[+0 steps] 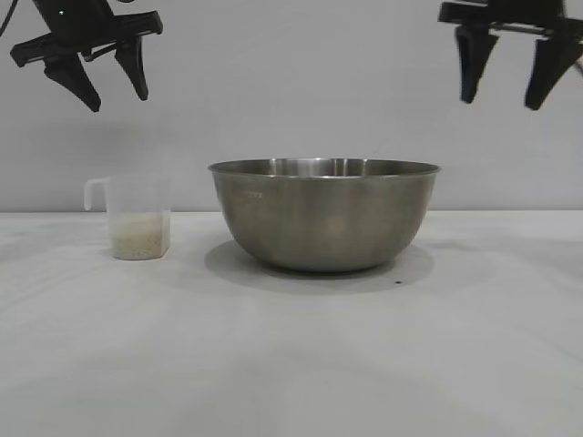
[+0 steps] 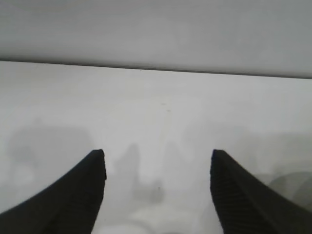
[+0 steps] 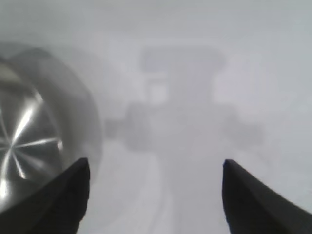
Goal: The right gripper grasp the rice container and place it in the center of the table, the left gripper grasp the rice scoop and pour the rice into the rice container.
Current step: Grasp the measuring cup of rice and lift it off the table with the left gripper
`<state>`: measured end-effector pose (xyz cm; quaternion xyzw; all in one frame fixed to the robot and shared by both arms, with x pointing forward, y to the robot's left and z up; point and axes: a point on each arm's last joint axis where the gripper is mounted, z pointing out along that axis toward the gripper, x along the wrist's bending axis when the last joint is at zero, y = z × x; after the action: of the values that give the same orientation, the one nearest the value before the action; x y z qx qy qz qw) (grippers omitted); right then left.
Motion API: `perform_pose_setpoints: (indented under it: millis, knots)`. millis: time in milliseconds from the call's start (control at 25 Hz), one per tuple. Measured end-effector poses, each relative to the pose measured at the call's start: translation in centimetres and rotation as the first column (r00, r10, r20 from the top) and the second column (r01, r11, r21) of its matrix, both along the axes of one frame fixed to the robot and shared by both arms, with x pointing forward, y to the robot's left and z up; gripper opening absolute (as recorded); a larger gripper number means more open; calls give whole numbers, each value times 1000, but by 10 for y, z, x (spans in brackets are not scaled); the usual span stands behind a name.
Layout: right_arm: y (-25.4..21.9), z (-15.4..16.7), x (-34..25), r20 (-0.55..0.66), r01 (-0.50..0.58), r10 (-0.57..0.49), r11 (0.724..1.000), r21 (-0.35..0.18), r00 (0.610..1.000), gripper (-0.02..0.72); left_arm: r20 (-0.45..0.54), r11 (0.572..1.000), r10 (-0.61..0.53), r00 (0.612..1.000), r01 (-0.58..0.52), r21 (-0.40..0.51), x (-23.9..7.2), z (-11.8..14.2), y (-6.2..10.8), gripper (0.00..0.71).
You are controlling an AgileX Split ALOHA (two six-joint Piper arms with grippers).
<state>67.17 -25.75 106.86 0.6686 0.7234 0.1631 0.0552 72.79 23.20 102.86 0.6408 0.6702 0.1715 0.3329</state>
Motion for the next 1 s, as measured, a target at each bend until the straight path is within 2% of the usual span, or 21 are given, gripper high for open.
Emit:
perform_pose_setpoints:
  millis: [240,480,760,1000]
  knots:
    - [-5,-2,-45,-82,-3,0,999,-32,997,538,0,1000,0,1000,0,0,0,0,0,418]
    - [-11,18,-110,-79,-5,1,999,-52,997,538,0,1000,0,1000,0,0,0,0,0,418]
    - [-18,39,-204,-10,2,-3,999,-49,1000,538,0,1000,0,1000,0,0,0,0,0,418]
    - [-25,51,-285,141,22,-13,998,-63,990,538,0,1000,0,1000,0,0,0,0,0,418]
